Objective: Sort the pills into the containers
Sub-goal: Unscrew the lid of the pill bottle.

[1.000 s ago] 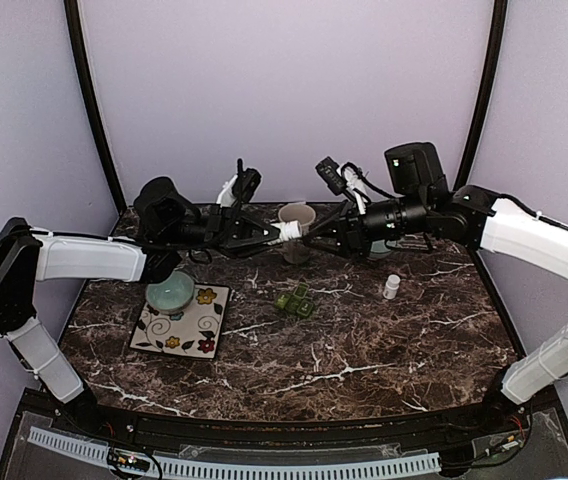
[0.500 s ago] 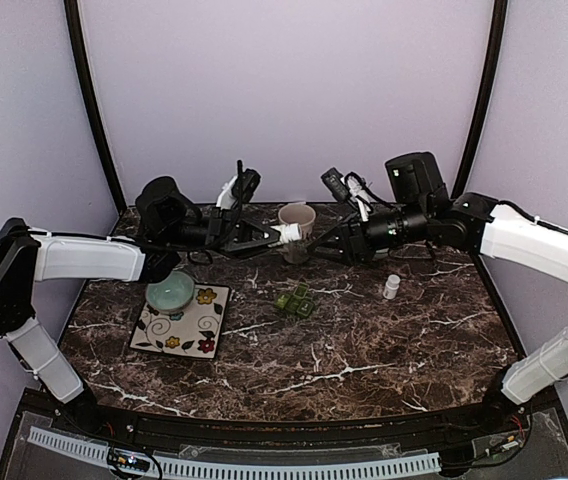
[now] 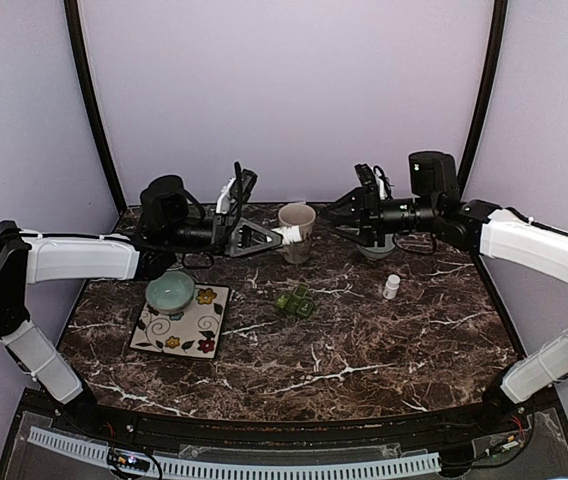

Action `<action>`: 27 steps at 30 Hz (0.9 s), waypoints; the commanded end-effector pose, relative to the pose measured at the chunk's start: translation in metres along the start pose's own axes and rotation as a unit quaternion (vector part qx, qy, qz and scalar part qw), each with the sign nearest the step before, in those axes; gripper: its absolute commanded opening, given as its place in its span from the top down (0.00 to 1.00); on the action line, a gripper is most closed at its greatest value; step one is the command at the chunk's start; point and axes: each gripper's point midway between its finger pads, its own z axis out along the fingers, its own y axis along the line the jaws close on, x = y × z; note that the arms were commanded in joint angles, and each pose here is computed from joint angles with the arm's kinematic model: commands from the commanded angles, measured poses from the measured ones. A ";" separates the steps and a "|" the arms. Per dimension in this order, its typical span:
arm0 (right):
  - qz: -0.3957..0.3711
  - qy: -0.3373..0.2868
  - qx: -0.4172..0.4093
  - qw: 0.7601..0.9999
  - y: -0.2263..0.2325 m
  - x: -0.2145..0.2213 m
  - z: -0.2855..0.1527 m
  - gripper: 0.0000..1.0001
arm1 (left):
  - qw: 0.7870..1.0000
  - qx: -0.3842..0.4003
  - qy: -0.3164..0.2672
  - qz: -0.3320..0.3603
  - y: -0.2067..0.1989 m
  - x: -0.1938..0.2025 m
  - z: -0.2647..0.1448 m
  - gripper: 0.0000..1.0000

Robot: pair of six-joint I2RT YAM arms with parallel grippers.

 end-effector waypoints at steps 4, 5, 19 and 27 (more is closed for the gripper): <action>0.096 0.034 -0.099 0.990 0.043 -0.003 0.001 0.54 | 0.996 -0.031 -0.001 0.079 -0.007 -0.013 -0.002 1.00; 0.101 0.038 -0.098 0.989 0.042 -0.002 0.002 0.54 | 0.996 -0.035 -0.001 0.081 -0.005 -0.013 -0.002 1.00; 0.125 0.081 -0.095 0.984 0.031 0.015 0.021 0.56 | 0.995 -0.042 0.013 0.090 0.007 -0.017 0.005 1.00; 0.114 0.079 -0.115 0.984 0.049 0.005 0.021 0.56 | 0.995 -0.043 0.020 0.086 0.012 -0.015 0.007 1.00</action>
